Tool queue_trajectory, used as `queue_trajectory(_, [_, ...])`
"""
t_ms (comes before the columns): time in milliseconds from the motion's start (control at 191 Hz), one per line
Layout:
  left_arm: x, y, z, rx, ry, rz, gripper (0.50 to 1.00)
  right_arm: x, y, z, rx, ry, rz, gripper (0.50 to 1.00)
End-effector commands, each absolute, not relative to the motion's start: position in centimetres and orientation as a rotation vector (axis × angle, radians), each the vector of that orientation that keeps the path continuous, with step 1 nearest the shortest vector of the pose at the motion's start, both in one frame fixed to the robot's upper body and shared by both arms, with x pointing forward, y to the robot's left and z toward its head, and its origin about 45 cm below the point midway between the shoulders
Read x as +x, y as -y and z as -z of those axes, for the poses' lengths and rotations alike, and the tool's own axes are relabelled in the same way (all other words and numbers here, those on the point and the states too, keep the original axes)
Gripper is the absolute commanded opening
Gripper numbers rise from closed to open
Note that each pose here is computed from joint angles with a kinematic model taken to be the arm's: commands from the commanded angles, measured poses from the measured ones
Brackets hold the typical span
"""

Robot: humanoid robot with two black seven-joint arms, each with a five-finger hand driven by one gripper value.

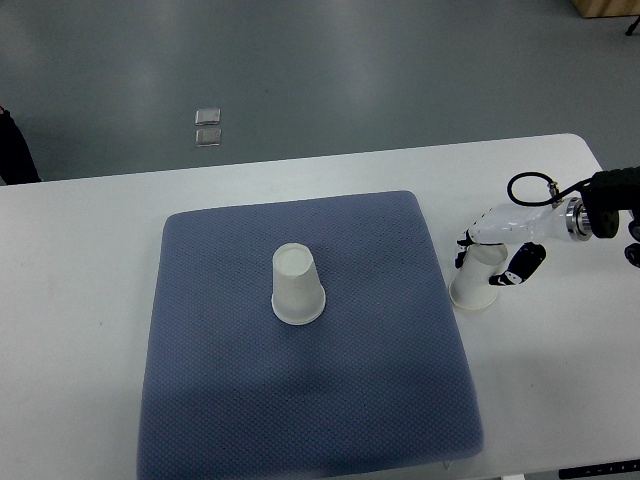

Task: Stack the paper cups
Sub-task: 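Close the right hand fingers around the standing white paper cup, then lift the cup with the right hand and carry it over the inverted cup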

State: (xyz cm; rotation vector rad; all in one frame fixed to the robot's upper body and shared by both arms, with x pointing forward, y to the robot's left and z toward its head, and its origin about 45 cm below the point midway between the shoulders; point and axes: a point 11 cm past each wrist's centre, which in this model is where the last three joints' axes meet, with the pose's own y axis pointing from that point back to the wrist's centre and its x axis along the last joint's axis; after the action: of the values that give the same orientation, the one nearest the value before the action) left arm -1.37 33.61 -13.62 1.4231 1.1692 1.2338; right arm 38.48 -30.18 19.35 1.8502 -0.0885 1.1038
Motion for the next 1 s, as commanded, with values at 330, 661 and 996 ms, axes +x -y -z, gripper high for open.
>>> queue_trajectory(330, [-1.4, -33.6, 13.6, 1.424, -1.17, -1.233, 1.0, 41.3, 29.2, -24.4, 1.804, 0.121, -1.187, 0.658])
queue_trajectory(661, [-1.4, -33.6, 13.6, 1.424, -1.17, -1.233, 1.0, 43.4, 24.4, -30.2, 1.804, 0.075, -1.299, 0.658])
queue_trajectory(996, [-1.4, -33.6, 13.6, 1.423, -1.169, -1.234, 1.0, 41.7, 17.4, -34.7, 1.902, -0.082, -1.39, 0.658])
